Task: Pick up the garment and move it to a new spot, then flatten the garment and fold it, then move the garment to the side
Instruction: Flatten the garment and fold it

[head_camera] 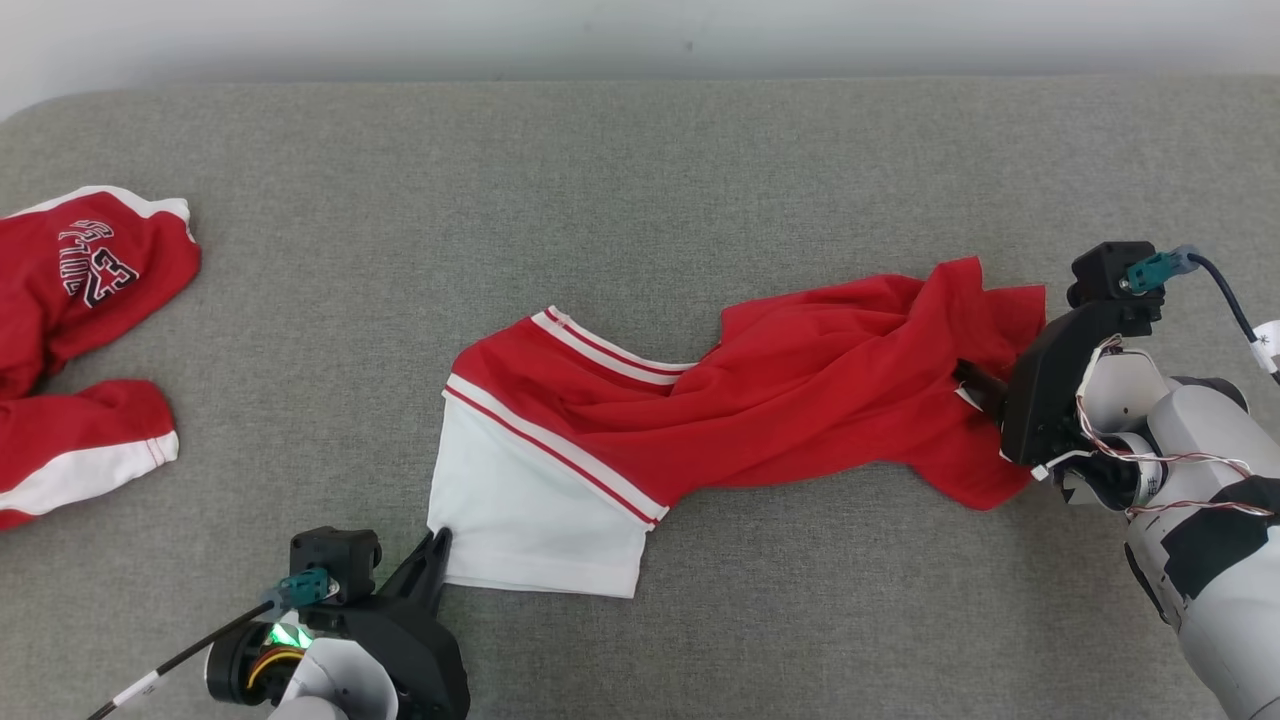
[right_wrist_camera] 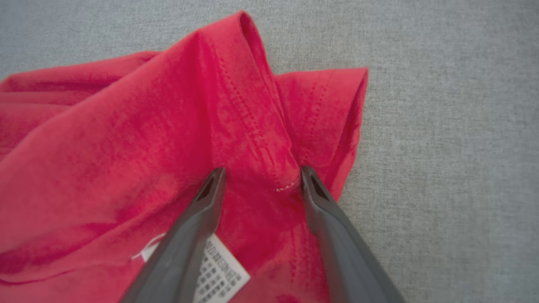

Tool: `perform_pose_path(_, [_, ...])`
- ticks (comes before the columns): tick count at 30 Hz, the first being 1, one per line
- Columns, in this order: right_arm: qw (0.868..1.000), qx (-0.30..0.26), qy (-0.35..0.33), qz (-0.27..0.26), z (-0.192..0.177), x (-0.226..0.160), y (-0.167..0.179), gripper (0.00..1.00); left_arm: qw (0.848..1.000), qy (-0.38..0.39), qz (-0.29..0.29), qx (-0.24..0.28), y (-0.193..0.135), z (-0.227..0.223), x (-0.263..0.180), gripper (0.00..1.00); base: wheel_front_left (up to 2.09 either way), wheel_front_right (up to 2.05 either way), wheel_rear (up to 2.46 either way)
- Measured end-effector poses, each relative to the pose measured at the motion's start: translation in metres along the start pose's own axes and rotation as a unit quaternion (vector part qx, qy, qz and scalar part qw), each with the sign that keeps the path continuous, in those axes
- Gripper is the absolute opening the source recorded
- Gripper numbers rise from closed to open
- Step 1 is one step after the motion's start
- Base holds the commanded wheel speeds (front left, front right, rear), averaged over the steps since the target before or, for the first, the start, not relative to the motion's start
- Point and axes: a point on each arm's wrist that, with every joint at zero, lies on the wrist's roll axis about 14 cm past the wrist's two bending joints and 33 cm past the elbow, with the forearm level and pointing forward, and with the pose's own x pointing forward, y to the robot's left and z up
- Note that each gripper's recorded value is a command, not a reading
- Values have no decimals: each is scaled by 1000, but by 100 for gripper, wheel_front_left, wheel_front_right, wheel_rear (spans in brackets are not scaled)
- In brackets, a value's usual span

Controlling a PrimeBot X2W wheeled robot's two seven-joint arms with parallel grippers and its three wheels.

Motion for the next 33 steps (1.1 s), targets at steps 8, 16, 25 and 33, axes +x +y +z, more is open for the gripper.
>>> perform_pose_path(8, [1000,-25,5,3,-3,-7,2,87,1000,1,1,2,-1,1,2,0,0,0,0])
perform_pose_path(16, [999,-37,2,18,-8,-13,12,72,1000,2,-2,8,-3,3,3,0,0,0,0])
perform_pose_path(25, [1000,-25,3,-3,-11,-11,-4,46,1000,-1,-2,8,-3,4,0,0,0,0,0])
perform_pose_path(33, [1000,-30,-5,-1,-5,-5,4,0,1000,-2,4,1,2,3,-4,0,0,0,0])
